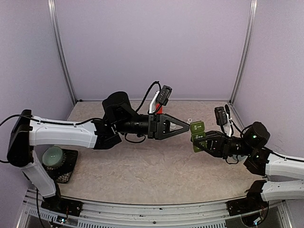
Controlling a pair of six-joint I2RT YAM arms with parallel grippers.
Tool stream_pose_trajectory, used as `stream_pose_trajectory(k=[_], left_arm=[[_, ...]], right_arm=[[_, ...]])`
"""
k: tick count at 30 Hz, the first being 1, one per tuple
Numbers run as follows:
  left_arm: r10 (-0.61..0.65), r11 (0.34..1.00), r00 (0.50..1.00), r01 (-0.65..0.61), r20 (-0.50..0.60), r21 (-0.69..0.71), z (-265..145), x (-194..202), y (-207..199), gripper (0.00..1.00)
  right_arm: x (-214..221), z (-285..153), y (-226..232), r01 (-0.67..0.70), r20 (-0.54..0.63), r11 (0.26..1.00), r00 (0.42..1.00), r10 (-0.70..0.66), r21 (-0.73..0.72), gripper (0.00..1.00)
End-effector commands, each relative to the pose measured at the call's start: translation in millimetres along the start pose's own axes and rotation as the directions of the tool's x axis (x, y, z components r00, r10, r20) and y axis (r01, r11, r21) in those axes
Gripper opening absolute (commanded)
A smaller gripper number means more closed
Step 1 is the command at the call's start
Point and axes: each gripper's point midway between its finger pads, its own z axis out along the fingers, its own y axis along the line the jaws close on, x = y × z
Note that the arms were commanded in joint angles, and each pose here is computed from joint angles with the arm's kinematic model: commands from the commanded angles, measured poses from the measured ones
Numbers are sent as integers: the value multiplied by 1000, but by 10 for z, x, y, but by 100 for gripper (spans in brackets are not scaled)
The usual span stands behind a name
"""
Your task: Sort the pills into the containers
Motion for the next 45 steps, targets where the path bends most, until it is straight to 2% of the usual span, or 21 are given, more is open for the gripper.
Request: stream_pose_trajectory(k=[1,8,19,31,45], left_arm=[[20,998,999,-22,40,59,106,-133,-145,53],[5,997,999,-8,47,77,167,-105,-139,52],[43,990,992,-58,118,126,99,-207,-293,49],[43,998,990,-49,133,38,100,-199,-67,48],[26,998,994,-33,110,58,217,-147,-18,47]], right_arm=[[-89,-17,72,26,54,999,998,-24,-32,0],[-95,-28,55,34,67,999,997,-32,-22,0],[-78,-100,-3,49,100,999,994,-51,22,0],[-141,-135,198,78,128,995,989,-70,-57,0],[-154,-102,172,75,132,995,989,-66,-64,0]])
